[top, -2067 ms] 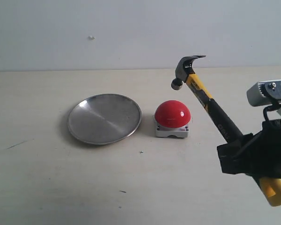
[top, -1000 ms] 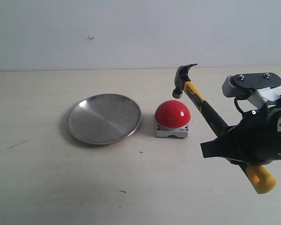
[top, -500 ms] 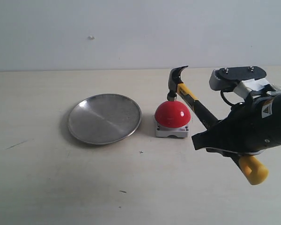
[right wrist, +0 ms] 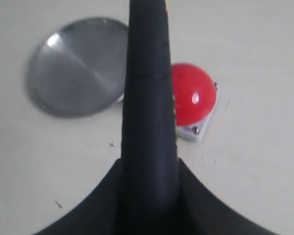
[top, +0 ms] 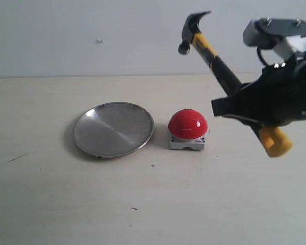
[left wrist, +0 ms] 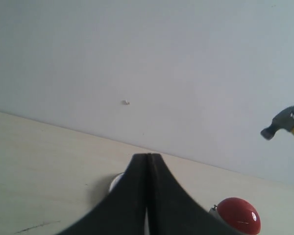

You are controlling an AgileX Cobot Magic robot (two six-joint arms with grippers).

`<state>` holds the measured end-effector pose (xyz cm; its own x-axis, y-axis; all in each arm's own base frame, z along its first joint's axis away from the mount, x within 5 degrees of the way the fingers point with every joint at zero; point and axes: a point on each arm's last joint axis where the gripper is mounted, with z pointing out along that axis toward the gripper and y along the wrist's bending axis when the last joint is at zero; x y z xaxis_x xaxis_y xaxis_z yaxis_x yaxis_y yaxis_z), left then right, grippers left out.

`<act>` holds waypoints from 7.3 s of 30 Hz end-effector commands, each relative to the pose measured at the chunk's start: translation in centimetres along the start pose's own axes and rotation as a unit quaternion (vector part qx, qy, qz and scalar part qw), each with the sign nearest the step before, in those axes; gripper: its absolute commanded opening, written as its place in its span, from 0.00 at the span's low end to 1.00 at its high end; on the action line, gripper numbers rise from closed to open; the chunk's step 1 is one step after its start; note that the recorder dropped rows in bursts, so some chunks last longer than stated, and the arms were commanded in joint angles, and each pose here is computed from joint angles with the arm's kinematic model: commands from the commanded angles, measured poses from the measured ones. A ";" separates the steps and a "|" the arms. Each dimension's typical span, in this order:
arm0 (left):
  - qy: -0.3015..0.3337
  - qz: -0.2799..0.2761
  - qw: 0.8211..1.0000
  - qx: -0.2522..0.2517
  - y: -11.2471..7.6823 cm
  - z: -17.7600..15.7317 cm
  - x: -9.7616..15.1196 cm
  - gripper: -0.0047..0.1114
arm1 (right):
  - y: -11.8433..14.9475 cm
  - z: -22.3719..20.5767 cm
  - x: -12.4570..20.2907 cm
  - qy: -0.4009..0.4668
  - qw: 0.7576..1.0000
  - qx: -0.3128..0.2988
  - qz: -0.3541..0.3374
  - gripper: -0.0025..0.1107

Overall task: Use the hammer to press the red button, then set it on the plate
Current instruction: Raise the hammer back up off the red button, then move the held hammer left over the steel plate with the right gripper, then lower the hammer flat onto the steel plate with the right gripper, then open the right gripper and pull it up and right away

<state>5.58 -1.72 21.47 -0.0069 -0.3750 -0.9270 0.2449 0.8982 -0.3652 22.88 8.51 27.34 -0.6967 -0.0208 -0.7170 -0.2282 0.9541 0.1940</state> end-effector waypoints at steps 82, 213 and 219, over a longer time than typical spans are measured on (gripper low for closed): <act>0.000 -0.003 1.000 0.003 0.0 0.0 0.1 0.05 | 12.7 18.1 -1.5 -0.096 0.949 -0.210 0.214 0.02; 0.001 -0.003 1.000 0.005 0.0 0.0 0.1 0.05 | 15.9 3.9 0.0 -0.099 0.990 0.052 -0.082 0.02; 0.001 -0.003 1.000 0.005 0.0 0.0 0.1 0.05 | 11.7 -2.8 6.2 -0.132 0.986 -0.019 -0.100 0.02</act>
<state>5.57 -1.74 21.48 -0.0076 -0.3766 -0.9263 0.2467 0.8970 -0.3667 16.52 21.49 27.87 -0.4656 -0.1408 -0.8737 -0.3441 0.9384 0.0321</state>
